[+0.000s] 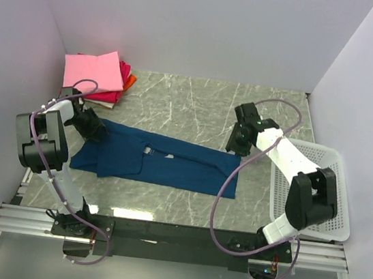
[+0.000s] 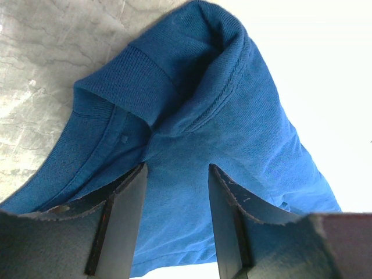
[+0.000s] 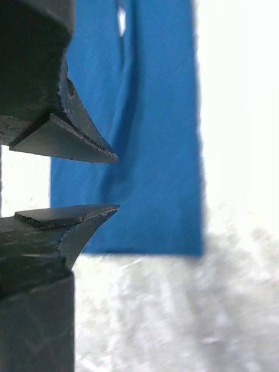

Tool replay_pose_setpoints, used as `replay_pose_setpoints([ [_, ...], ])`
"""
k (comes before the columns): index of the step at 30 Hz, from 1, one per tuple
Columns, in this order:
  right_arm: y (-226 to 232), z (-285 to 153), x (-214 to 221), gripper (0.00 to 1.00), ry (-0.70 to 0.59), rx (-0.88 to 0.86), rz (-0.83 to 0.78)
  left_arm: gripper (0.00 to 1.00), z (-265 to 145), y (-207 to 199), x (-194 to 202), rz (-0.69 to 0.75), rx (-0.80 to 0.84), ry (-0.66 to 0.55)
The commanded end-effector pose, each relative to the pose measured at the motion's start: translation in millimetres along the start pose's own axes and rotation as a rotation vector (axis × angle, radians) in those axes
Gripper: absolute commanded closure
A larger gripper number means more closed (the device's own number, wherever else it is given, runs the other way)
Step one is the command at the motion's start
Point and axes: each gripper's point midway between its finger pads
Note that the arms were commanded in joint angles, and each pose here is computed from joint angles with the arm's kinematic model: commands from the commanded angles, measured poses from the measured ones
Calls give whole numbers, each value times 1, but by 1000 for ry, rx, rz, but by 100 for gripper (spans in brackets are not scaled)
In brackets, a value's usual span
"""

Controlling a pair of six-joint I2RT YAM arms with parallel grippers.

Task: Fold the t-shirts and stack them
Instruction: Fold the tshirt

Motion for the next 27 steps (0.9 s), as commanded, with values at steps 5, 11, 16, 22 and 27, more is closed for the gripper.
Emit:
replay_pose_setpoints([
  [5, 52, 33, -4, 58, 42, -59, -55, 47, 3, 8, -10, 35, -27, -50],
  [11, 65, 49, 26, 58, 106, -57, -112, 47, 2, 9, -9, 36, -29, -51],
  [16, 61, 50, 46, 58, 128, -51, -131, 47, 2, 8, -10, 38, -27, -52],
  [22, 53, 49, 63, 58, 151, -35, -143, 47, 4, 10, -8, 35, -28, -45],
  [27, 49, 44, 67, 58, 150, -31, -144, 47, 5, 13, -7, 30, -42, -40],
])
Point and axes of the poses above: each gripper's point midway between its finger pads, its own z axis out along the fingers, its own y axis along the line the jaws close on, x = y × z, and after that the axes turned 15 degrees about z, right-handed
